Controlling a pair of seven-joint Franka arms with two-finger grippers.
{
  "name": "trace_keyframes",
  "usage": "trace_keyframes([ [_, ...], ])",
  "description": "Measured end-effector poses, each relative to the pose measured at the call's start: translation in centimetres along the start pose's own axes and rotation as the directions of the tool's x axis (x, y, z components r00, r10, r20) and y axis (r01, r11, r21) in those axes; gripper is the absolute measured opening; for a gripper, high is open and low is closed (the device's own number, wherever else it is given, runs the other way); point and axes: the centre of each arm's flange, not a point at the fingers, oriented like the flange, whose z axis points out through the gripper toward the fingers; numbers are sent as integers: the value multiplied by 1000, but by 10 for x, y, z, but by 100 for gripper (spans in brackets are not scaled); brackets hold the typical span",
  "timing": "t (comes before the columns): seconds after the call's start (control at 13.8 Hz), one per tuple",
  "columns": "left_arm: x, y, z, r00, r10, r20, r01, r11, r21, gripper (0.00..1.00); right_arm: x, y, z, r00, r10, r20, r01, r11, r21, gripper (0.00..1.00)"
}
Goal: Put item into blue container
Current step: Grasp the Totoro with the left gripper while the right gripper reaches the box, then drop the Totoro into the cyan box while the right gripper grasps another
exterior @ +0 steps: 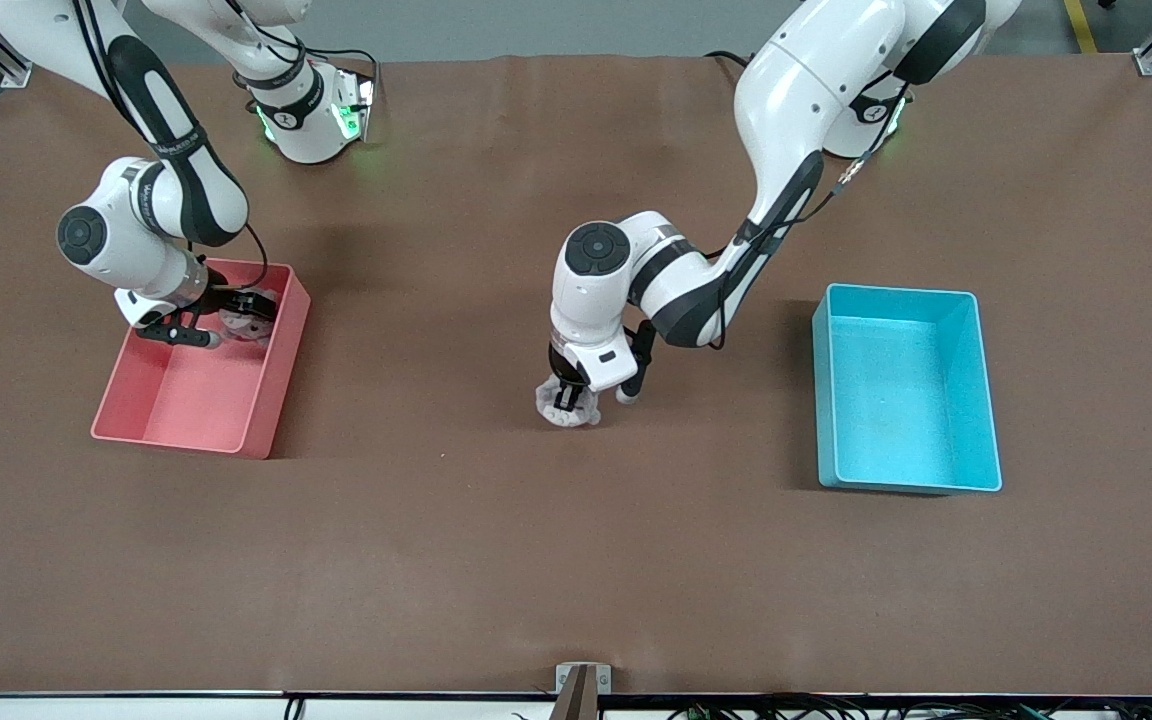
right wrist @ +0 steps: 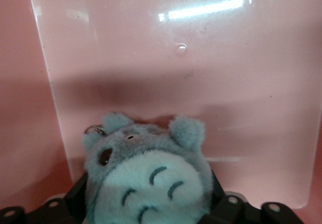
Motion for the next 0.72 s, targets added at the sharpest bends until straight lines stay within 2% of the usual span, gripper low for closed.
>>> trace_keyframes([
  [0.14,41,19,-51,989,141,-46,-140,990,9,22,1,0,-1,1000,0,-3,0,1000,0,63],
  [0.36,116,35,-116,939,330,-101,-326,944,53,22,3,0,-5,1000,1,-10,-1,1000,2,34],
  [0.51,172,42,-149,885,452,-112,-447,892,73,22,9,-3,-16,1000,-2,22,2,1000,10,31],
  [0.72,245,36,-182,784,618,-66,-603,782,155,22,36,-11,-81,996,-20,86,17,999,37,26],
])
